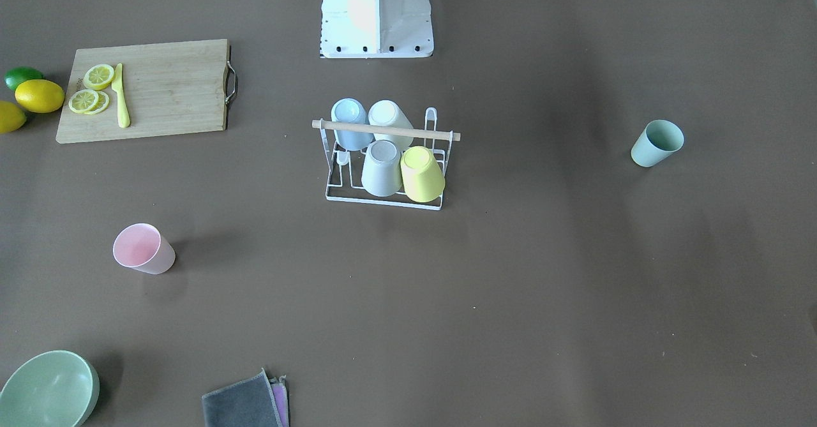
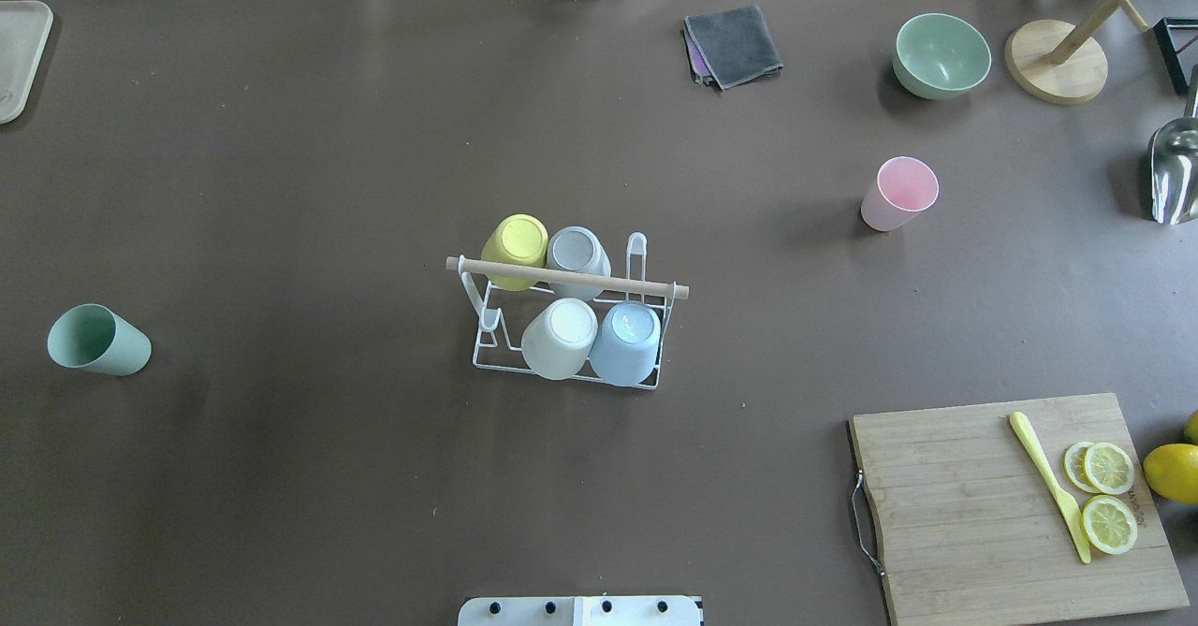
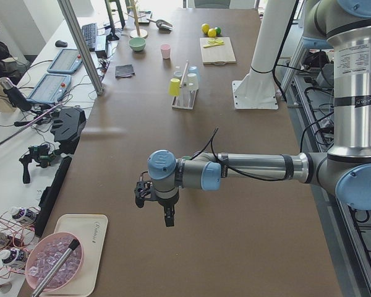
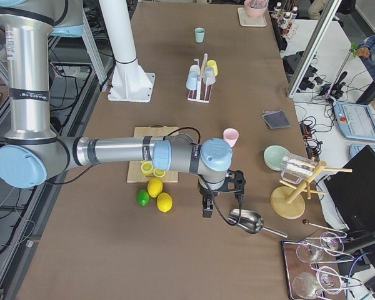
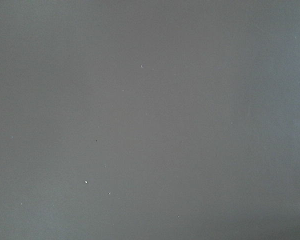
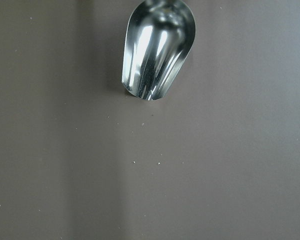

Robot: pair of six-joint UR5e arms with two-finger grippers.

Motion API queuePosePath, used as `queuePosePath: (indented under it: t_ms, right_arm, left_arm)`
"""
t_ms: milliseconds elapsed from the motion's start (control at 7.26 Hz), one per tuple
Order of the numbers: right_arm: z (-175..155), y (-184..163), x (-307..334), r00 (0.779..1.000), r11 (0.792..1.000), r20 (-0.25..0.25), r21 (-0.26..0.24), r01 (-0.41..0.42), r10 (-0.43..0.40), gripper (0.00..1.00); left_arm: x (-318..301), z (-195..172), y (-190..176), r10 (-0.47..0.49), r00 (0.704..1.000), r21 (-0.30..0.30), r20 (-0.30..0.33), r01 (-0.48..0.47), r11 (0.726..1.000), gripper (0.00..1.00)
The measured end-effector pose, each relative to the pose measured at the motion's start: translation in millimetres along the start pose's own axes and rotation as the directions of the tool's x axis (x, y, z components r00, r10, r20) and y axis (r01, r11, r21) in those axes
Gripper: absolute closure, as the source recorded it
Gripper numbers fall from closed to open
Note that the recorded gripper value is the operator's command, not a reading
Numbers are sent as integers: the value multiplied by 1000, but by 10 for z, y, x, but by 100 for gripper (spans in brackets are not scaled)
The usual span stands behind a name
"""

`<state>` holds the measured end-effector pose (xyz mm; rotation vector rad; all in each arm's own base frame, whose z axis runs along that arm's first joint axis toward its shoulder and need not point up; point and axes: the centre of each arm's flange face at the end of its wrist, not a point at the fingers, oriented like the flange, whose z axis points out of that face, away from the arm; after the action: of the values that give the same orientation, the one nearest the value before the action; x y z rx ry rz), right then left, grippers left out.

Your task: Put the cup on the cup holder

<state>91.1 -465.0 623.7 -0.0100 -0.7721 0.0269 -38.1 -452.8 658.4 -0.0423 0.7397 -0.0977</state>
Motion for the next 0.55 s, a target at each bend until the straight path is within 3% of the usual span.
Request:
queuePosePath:
  t_ms: [551]
  right_arm:
    - [-19,-3,-17,1000,1000,-2,5,8,-8,0]
  left_arm:
    - [-1,1,0,0,1000,0,0,0,1000,2]
